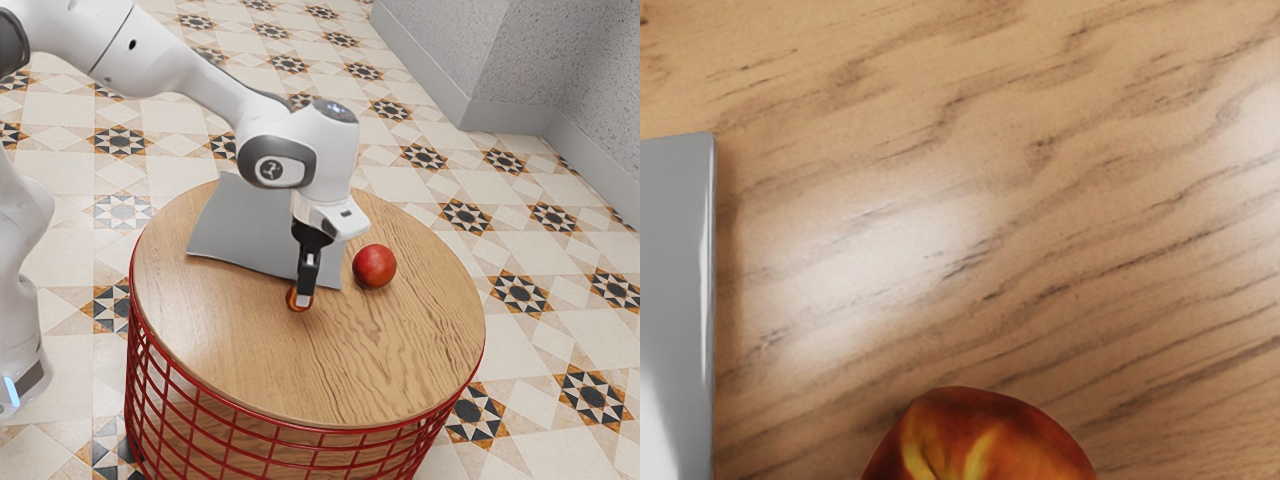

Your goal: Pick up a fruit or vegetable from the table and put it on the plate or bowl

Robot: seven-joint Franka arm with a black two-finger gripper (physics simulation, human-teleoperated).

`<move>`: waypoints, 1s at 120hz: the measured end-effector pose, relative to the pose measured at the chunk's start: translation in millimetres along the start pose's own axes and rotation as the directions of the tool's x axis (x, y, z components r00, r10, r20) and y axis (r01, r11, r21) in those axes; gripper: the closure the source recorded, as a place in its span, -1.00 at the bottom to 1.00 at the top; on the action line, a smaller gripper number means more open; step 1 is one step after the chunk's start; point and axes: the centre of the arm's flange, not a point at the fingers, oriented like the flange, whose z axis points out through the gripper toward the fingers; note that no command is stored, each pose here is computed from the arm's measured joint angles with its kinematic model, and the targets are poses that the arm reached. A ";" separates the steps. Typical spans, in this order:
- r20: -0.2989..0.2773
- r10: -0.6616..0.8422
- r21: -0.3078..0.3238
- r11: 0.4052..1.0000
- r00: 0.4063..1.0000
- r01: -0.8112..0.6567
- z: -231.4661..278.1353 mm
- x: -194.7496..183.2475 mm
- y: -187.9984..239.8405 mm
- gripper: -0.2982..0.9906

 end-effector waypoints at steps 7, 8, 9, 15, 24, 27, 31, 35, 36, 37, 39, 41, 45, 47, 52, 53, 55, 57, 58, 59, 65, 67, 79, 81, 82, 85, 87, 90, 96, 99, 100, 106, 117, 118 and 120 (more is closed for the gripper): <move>0.000 0.000 0.000 1.000 1.000 0.000 1.8 -0.8 0.1 -0.54; 0.000 0.000 0.000 1.000 1.000 0.000 2.2 -1.0 0.1 -0.54; 0.001 0.000 -0.001 1.000 1.000 0.000 2.6 -1.3 0.2 -0.54; 0.002 0.000 -0.001 1.000 1.000 0.000 5.4 -3.1 0.2 -0.54; 0.000 0.001 -0.001 1.000 1.000 -0.001 7.3 -4.2 0.3 -0.54; 0.000 0.002 -0.001 1.000 1.000 -0.002 8.6 -4.7 0.8 -0.54; -0.001 0.006 -0.001 1.000 1.000 -0.006 10.1 -4.8 3.0 -0.54; -0.001 0.010 -0.001 1.000 1.000 -0.010 11.1 -4.8 4.5 -0.54; -0.001 0.010 -0.001 1.000 1.000 -0.010 11.5 -4.7 4.8 -0.54; -0.001 0.011 -0.001 1.000 1.000 -0.011 11.9 -4.7 4.9 -0.54; -0.001 0.012 -0.001 1.000 1.000 -0.012 12.6 -4.5 5.2 -0.54; -0.001 0.012 -0.001 1.000 1.000 -0.012 13.0 -4.4 5.5 -0.54; -0.003 0.012 -0.002 1.000 1.000 -0.012 13.2 -4.2 5.7 -0.54; -0.004 0.012 -0.002 1.000 1.000 -0.012 13.6 -4.2 5.8 -0.54; -0.004 0.012 -0.003 1.000 1.000 -0.012 15.8 -5.5 6.1 -0.54; -0.004 0.012 -0.003 1.000 1.000 -0.012 16.1 -5.7 6.1 -0.54; -0.004 0.012 -0.003 1.000 1.000 -0.012 16.5 -6.0 6.2 -0.54; -0.005 0.012 -0.003 1.000 1.000 -0.012 16.8 -6.1 6.2 -0.54; -0.006 0.012 -0.003 1.000 1.000 -0.012 17.0 -6.2 6.2 -0.54; -0.006 0.012 -0.003 1.000 1.000 -0.012 17.0 -6.2 6.2 -0.54; -0.009 0.012 -0.003 1.000 1.000 -0.012 17.3 -6.2 6.2 -0.54; -0.010 0.012 -0.003 1.000 1.000 -0.012 17.3 -6.1 6.2 -0.54; -0.010 0.012 -0.003 1.000 1.000 -0.012 19.5 -6.4 6.2 -0.54; -0.010 0.011 -0.004 1.000 1.000 -0.012 19.9 -6.5 6.2 -0.54; -0.010 0.011 -0.004 1.000 1.000 -0.011 20.2 -6.5 6.2 -0.54; -0.010 0.011 -0.004 1.000 1.000 -0.011 21.3 -6.7 6.2 -0.54; -0.010 0.011 -0.003 1.000 1.000 -0.011 21.9 -6.8 6.2 -0.54; -0.011 0.011 -0.003 1.000 1.000 -0.011 22.5 -6.8 6.2 -0.53; -0.013 0.011 -0.003 1.000 1.000 -0.011 23.3 -6.8 6.1 -0.51; -0.013 0.011 -0.003 1.000 1.000 -0.011 23.7 -6.8 6.1 -0.45; -0.014 0.011 -0.003 1.000 1.000 -0.011 23.8 -6.7 6.1 -0.42; -0.016 0.011 -0.002 1.000 1.000 -0.011 24.0 -6.5 6.1 -0.26; -0.017 0.011 -0.001 1.000 1.000 -0.011 24.9 -6.0 5.9 0.00; -0.017 0.011 -0.001 1.000 1.000 -0.011 24.9 -6.0 5.9 0.02; -0.018 0.011 0.000 1.000 1.000 -0.011 25.0 -5.9 5.9 0.04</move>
